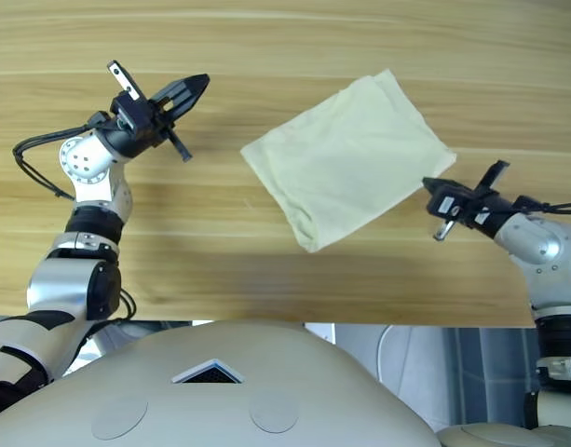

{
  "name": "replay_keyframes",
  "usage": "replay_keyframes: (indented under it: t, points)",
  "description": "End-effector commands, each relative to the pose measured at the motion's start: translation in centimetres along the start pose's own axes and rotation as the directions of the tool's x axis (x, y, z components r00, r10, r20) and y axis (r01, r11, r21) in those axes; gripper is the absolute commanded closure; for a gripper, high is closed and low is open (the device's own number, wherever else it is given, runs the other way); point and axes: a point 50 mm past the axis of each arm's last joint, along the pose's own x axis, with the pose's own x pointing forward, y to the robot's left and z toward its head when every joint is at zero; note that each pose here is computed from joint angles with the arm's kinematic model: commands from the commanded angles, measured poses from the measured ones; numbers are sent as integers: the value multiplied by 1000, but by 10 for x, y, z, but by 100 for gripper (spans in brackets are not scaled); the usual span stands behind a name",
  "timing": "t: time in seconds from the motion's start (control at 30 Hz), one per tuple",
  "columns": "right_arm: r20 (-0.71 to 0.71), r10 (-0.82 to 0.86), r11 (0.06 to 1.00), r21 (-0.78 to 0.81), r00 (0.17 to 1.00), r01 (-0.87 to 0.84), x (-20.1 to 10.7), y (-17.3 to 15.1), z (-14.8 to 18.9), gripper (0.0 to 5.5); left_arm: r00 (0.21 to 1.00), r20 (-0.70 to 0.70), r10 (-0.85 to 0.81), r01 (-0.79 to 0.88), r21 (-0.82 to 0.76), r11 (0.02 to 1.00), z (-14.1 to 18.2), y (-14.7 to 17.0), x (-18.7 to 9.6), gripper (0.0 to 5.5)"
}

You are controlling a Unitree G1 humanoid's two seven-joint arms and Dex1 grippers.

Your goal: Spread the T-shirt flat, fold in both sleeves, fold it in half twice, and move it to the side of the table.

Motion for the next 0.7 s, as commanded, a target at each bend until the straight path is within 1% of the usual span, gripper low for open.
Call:
replay_keyframes:
  t: [0.03, 0.13, 0.17, 0.2, 0.23, 0.3, 0.33, 0.43, 0.5, 0.6, 0.7]
  points:
    - [127, -107, 994, 36, 986, 104, -20, -18, 12, 550, 1000, -10, -9, 9, 5, 1000, 0, 2, 1, 549]
    - [239, -246, 968, 115, 939, 224, -32, -35, 23, 550, 1000, -15, -6, 6, 4, 1000, -1, 2, 1, 549]
    - [250, -285, 956, 143, 926, 256, -35, -39, 25, 550, 1000, -18, -6, 7, 5, 1000, -2, 2, 1, 549]
    - [224, -307, 948, 153, 925, 277, -37, -42, 22, 550, 1000, -23, -7, 8, 10, 1000, -2, 3, 1, 549]
    - [140, -301, 950, 133, 943, 284, -35, -41, 11, 550, 1000, -26, -6, 7, 12, 1000, -2, 4, 1, 549]
    - [6, -268, 959, 99, 963, 266, -33, -36, -6, 550, 1000, -31, -1, 1, 17, 1000, -2, 5, 0, 549]
    - [-9, -252, 963, 99, 968, 252, -33, -33, -8, 550, 999, -32, 2, -1, 18, 1000, -2, 6, 0, 549]
    - [12, -167, 983, 80, 986, 165, -21, -20, -1, 550, 999, -31, 9, -9, 25, 1000, -1, 8, 2, 549]
    - [1, -109, 992, 63, 994, 108, -10, -10, 0, 550, 1000, -30, 6, -5, 30, 1000, -1, 7, 2, 549]
    - [-20, -3, 998, 61, 1000, 4, 0, 8, -1, 550, 999, -34, 4, -3, 32, 999, -1, 8, 0, 549]
    - [-21, 68, 996, 61, 997, -66, 2, 17, -2, 500, 999, -35, 16, -14, 35, 999, 0, 11, -2, 550]
